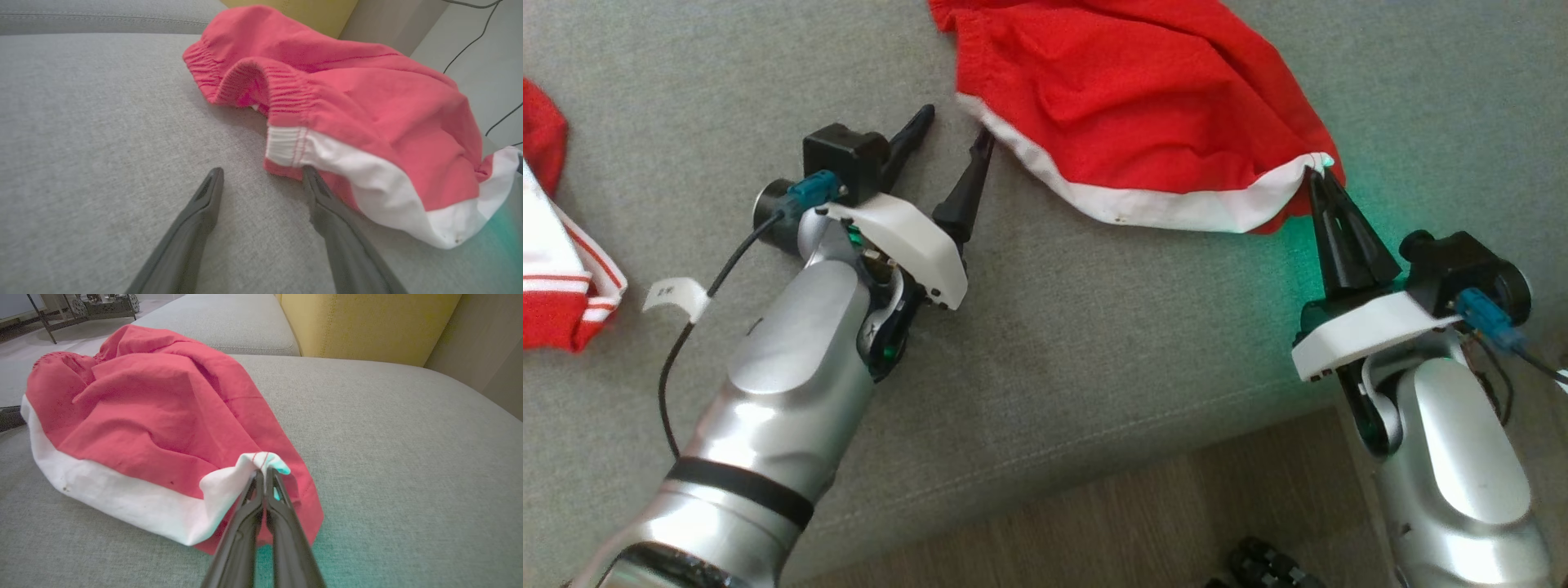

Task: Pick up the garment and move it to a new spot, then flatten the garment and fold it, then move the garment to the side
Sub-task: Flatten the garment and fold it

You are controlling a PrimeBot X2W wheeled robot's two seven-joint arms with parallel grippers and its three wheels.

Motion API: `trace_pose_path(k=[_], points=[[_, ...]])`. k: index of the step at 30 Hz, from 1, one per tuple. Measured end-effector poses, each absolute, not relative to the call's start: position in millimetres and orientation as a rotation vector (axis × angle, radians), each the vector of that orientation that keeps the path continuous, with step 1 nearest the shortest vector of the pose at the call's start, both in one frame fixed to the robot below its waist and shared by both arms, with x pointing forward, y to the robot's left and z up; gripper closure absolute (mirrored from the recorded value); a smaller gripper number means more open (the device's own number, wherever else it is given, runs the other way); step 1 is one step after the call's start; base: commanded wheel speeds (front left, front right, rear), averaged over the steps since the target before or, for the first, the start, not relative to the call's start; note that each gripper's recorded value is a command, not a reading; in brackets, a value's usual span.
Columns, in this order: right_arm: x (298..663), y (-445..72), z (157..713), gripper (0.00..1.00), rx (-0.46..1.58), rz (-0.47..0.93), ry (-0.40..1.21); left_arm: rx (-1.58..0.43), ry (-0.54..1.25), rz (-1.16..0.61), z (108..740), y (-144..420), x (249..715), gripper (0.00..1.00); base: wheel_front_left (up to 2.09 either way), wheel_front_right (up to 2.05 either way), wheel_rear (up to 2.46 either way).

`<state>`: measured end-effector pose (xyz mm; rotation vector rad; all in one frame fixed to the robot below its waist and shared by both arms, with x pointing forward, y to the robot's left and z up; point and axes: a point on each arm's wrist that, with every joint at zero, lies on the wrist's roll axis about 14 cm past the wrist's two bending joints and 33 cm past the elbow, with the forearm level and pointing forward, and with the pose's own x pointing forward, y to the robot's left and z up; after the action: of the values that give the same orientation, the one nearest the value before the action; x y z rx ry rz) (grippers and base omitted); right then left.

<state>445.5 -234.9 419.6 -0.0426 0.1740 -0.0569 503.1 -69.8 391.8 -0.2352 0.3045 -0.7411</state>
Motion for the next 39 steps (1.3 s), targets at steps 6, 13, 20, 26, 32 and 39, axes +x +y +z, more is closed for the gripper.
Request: trace_pose_path(k=[6,13,20,26,32,39], points=[[443.1,-234.9,417.6,1.00,-0.041,-0.057,0.182,-0.249,0.298,-0.816,399.1,-79.4,492.2,0.00,0.00,0.00,0.00],[443.4,-232.2,417.8,1.00,-0.039,-0.050,0.179,-0.239,0.296,-0.863,402.4,-75.7,484.8,0.00,0.00,0.00,0.00],[443.6,-229.2,417.6,1.00,-0.040,-0.040,0.178,-0.223,0.269,-0.849,409.0,-70.2,496.6,0.00,0.00,0.00,0.00],[443.8,-228.9,416.1,1.00,-0.041,-0.038,0.182,-0.178,0.269,-0.893,405.0,-76.1,490.0,0.00,0.00,0.00,0.00],[443.5,-229.3,414.2,1.00,-0.041,-0.038,0.188,-0.136,0.243,-0.938,411.1,-83.6,491.9,1.00,0.00,0.00,0.00],[444.1,-228.8,417.2,1.00,-0.037,-0.039,0.180,-0.115,0.226,-0.939,417.6,-77.8,491.8,1.00,0.00,0.00,0.00]])
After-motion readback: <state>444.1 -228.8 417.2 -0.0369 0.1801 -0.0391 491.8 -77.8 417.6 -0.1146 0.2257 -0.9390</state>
